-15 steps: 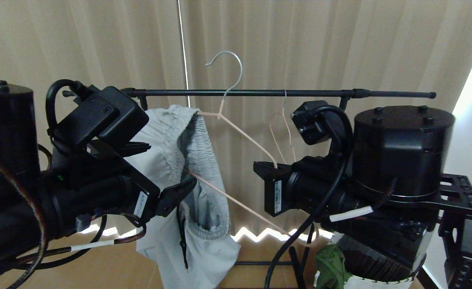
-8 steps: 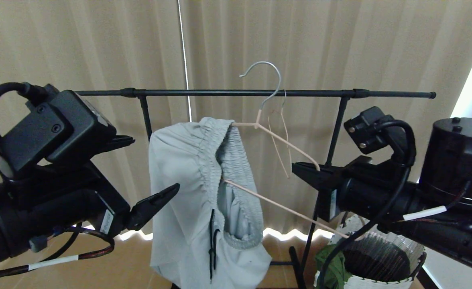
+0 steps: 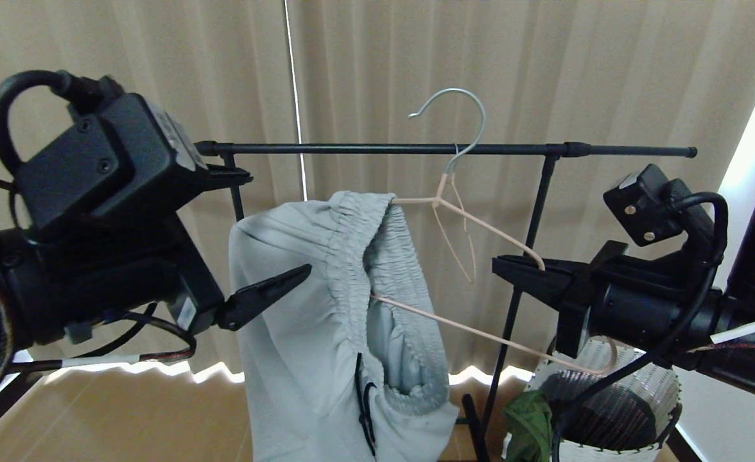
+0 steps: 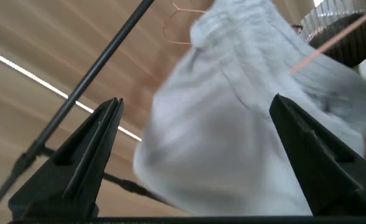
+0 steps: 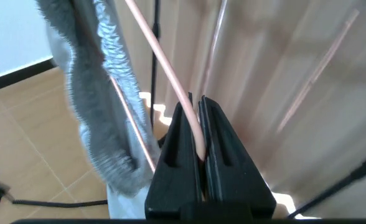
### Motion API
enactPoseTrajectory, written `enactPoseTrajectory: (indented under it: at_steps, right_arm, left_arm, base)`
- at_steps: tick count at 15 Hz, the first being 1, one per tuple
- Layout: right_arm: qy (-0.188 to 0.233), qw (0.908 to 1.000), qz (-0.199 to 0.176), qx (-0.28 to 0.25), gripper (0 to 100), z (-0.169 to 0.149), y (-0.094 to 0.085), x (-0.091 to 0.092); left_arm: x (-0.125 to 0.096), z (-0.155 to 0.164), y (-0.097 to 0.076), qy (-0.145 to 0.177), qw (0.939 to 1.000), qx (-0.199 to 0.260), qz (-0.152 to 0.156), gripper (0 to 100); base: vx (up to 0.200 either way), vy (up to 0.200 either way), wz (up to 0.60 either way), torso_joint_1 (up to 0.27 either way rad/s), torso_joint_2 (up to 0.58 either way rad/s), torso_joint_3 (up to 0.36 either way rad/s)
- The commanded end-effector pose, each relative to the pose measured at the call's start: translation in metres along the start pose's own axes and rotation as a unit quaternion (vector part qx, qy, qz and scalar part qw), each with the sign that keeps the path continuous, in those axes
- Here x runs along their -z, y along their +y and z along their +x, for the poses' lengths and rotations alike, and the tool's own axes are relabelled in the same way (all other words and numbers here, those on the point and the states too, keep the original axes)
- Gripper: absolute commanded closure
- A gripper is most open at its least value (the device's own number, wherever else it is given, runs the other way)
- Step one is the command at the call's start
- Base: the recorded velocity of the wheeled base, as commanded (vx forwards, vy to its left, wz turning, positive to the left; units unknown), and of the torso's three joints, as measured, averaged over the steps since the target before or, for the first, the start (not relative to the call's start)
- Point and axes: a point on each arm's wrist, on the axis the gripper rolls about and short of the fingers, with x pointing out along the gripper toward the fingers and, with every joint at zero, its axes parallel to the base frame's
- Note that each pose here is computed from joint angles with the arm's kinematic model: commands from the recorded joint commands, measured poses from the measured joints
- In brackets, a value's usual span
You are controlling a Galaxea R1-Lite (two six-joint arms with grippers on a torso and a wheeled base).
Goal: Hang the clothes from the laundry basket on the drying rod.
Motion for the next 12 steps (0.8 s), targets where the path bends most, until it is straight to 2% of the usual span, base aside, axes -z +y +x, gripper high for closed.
enactPoseTrajectory:
  at_steps: [1, 3, 5, 8, 12]
  right_arm:
    - [-0.005, 0.9999, -0.002, -0.010, 100, -0.001, 0.001, -0.002]
    - [-0.003, 0.9999, -0.002, -0.011, 100, -0.001, 0.001, -0.001]
    - [-0.003, 0.9987, -0.023, -0.046, 100, 0.000, 0.003, -0.001]
    - [-0.006, 0.9967, -0.025, -0.077, 100, 0.001, 0.007, -0.002]
    - [-0.010, 0.9955, -0.027, -0.091, 100, 0.000, 0.012, -0.004]
  left_arm:
    - [0.003, 0.028, -0.001, 0.018, 0.9996, 0.015, 0.012, 0]
    - [0.003, 0.028, -0.001, 0.018, 0.9996, 0.015, 0.013, 0]
    - [0.005, 0.047, -0.001, 0.028, 0.9990, 0.023, 0.026, 0]
    - [0.004, 0.052, 0.000, 0.029, 0.9989, 0.024, 0.029, 0]
    - [0.007, 0.053, 0.002, 0.033, 0.9982, 0.023, 0.044, 0]
  base:
    - [0.000, 0.000, 0.00, 0.000, 0.00, 0.000]
    - [0.000, 0.000, 0.00, 0.000, 0.00, 0.000]
    - [0.000, 0.000, 0.00, 0.000, 0.00, 0.000]
    - [0.000, 0.000, 0.00, 0.000, 0.00, 0.000]
    - [0.000, 0.000, 0.00, 0.000, 0.00, 0.000]
